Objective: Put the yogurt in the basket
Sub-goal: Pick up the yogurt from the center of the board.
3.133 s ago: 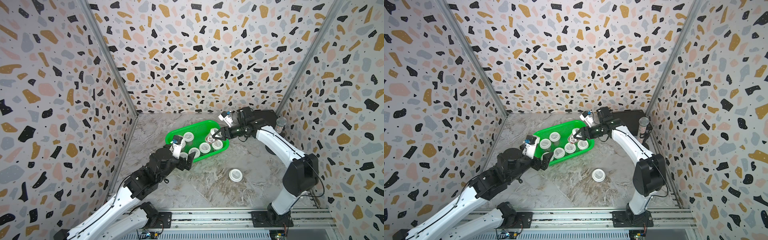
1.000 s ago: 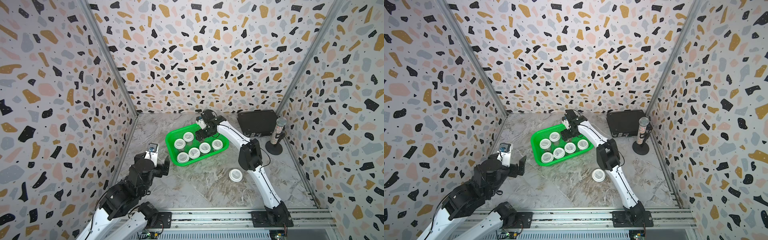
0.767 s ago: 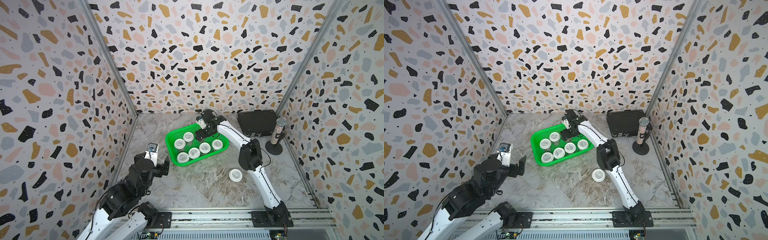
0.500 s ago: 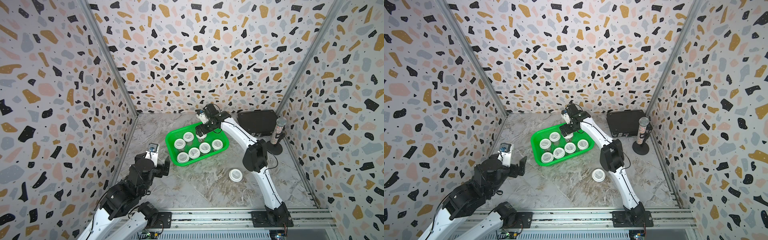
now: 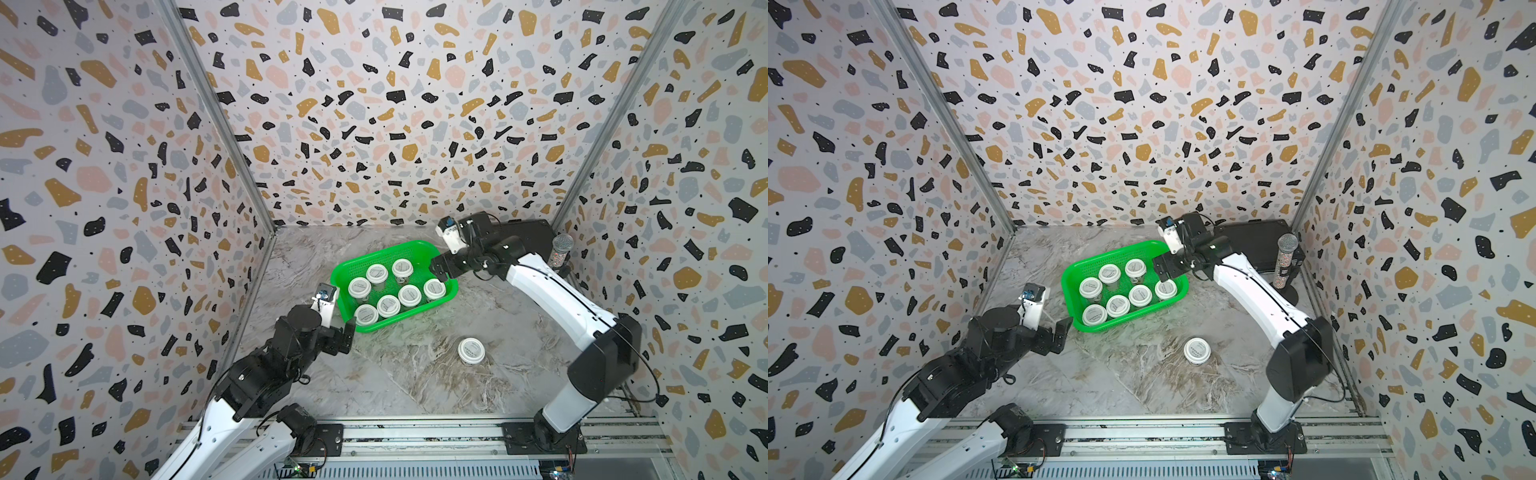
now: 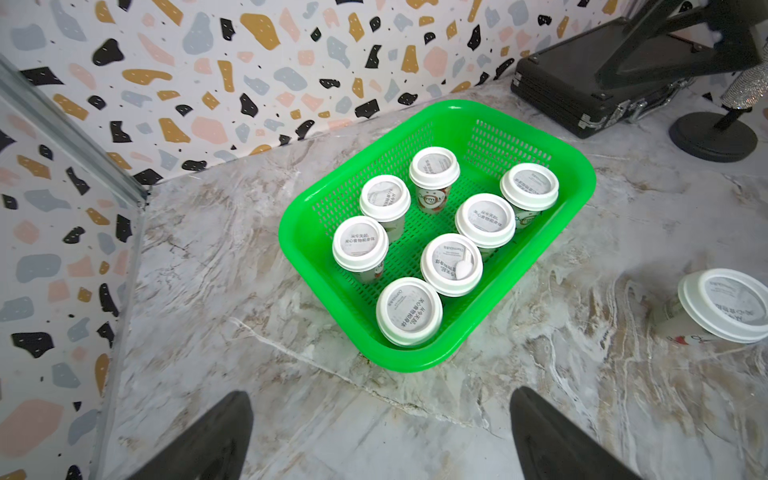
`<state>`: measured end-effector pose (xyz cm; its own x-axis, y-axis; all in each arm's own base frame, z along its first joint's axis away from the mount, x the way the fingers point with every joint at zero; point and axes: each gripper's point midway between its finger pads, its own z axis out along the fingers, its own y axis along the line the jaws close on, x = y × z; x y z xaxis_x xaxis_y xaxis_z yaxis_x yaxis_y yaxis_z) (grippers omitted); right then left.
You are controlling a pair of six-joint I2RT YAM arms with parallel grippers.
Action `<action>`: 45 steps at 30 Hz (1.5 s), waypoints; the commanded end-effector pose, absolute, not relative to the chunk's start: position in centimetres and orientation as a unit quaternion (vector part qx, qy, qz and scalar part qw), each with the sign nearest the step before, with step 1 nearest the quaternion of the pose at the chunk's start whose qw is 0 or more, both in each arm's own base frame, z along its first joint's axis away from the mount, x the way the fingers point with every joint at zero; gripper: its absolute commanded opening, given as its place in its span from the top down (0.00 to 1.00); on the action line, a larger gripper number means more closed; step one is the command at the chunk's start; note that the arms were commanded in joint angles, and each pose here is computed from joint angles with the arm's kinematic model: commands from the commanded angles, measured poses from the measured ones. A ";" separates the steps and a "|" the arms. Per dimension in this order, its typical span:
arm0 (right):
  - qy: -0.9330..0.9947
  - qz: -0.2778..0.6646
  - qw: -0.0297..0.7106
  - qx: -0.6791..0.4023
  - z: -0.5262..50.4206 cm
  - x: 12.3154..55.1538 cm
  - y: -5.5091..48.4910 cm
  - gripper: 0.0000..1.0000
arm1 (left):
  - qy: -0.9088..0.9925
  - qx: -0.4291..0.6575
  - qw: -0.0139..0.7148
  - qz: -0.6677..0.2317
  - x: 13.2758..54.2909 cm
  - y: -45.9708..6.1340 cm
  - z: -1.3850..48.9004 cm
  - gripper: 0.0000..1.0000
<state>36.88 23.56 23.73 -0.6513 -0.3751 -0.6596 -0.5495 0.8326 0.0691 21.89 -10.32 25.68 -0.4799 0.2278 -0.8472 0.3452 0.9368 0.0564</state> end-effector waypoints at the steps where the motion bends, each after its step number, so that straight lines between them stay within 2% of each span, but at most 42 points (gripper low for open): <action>1: 0.915 0.102 0.324 -0.218 22.6 34.6 19.8 0.03 | 0.849 0.182 0.483 -0.110 22.2 -12.4 26.4 0.00; 9: 0.953 0.050 0.223 -0.197 17.0 27.2 14.5 0.05 | 0.871 0.159 0.448 -0.127 23.0 -13.4 24.5 0.01; 13: 0.964 0.061 0.168 -0.198 14.9 24.4 14.0 0.04 | 0.881 0.135 0.439 -0.113 23.5 -12.3 23.8 0.00; 19: 0.964 0.089 0.129 -0.213 13.0 21.7 14.6 0.03 | 0.884 0.125 0.436 -0.111 23.7 -11.9 23.4 0.01; 34: 0.956 0.096 0.086 -0.262 11.6 19.7 16.6 0.02 | 0.885 0.128 0.435 -0.103 23.7 -11.5 23.4 0.00; 45: 0.956 0.091 0.073 -0.268 10.7 19.5 17.1 0.07 | 0.885 0.128 0.435 -0.102 23.7 -11.4 23.3 0.01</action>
<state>19.72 17.19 10.71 -0.8423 -0.4994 -0.2028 -0.5298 0.8364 0.1408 23.55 -11.39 23.40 -0.5972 0.1368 -0.7903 0.3092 0.9484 -0.0695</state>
